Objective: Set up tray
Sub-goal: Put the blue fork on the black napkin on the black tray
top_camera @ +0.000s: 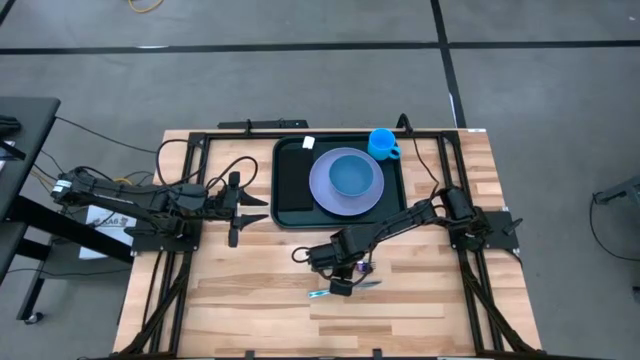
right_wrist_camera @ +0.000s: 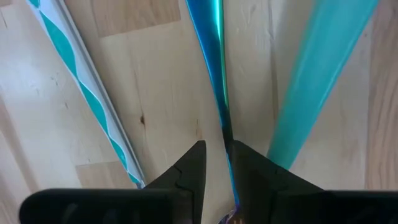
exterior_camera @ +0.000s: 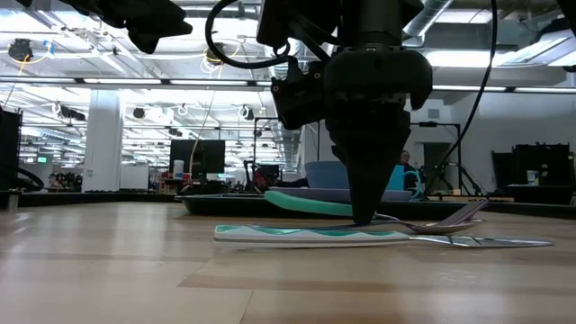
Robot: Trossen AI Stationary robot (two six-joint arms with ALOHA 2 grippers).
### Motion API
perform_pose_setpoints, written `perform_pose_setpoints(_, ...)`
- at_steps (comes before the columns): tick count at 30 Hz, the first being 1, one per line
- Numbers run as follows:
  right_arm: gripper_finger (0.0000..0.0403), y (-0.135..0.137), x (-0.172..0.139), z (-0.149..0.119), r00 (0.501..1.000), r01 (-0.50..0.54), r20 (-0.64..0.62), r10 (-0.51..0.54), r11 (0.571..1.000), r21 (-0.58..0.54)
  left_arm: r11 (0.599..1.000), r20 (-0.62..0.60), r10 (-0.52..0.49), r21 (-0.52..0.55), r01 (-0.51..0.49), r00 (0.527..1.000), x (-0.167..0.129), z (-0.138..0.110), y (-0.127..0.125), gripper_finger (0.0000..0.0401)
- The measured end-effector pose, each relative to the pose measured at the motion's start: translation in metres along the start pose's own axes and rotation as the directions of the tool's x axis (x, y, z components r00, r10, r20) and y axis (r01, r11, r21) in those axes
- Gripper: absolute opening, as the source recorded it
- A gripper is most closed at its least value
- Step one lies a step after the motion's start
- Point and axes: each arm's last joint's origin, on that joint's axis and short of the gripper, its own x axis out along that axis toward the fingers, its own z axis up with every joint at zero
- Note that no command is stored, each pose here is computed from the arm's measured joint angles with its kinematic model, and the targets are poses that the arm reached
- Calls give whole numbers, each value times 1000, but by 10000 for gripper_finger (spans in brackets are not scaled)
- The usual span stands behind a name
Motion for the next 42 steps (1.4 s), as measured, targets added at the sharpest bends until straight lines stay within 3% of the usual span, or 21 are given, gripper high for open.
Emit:
perform_pose_setpoints(12,75,0,2,-1,1000,4,-7,-4,1000,10,1000,0,0,0,0,1000,0,0,0,135)
perform_pose_setpoints(26,128,0,2,-1,1000,4,-8,-4,1000,10,1000,0,0,0,0,1000,0,0,0,135)
perform_pose_setpoints(42,129,0,-9,5,1000,26,-1,-26,1000,-16,1000,0,0,0,0,1000,0,0,0,135)
